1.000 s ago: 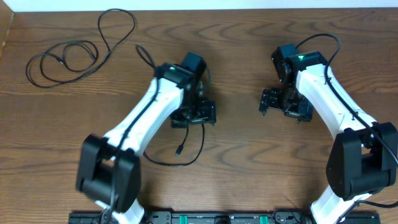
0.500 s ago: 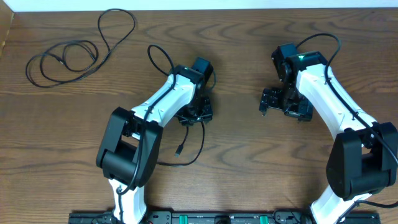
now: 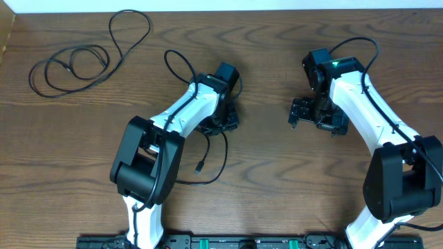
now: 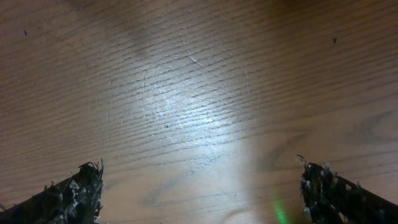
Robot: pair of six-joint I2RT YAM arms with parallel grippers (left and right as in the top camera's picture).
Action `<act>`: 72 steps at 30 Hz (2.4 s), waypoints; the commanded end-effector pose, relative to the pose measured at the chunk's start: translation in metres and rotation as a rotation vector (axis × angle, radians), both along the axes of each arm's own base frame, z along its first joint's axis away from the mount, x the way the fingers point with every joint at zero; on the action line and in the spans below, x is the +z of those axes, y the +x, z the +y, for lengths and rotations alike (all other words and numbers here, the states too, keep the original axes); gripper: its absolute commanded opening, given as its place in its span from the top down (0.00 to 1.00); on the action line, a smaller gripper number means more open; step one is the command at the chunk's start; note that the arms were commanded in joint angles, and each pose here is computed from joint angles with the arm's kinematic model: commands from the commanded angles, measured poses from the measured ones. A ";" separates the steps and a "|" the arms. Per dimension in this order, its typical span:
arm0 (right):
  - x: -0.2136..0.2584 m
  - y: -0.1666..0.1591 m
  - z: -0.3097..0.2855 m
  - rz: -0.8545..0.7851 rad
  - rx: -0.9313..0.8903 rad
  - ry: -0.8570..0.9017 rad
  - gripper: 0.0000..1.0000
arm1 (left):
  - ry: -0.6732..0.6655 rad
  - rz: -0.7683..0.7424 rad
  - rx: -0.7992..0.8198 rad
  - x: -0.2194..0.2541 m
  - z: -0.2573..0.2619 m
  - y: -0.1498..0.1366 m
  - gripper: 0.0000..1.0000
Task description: Untangle cables
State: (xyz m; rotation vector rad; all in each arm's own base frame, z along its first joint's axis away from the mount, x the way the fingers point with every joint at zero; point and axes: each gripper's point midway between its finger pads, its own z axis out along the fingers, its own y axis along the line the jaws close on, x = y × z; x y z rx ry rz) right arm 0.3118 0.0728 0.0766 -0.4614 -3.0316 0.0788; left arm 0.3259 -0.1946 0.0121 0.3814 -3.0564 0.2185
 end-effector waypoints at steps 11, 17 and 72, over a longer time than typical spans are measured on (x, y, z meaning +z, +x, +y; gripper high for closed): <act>0.008 0.006 0.002 -0.039 0.010 0.004 0.01 | 0.095 0.033 0.086 -0.022 0.019 -0.014 0.62; 0.008 0.006 0.003 -0.038 0.009 0.009 0.01 | 0.106 0.022 0.086 -0.022 0.021 -0.012 0.70; 0.000 0.001 0.009 -0.028 0.021 0.010 0.01 | 0.321 -0.689 0.557 0.266 0.313 0.027 0.93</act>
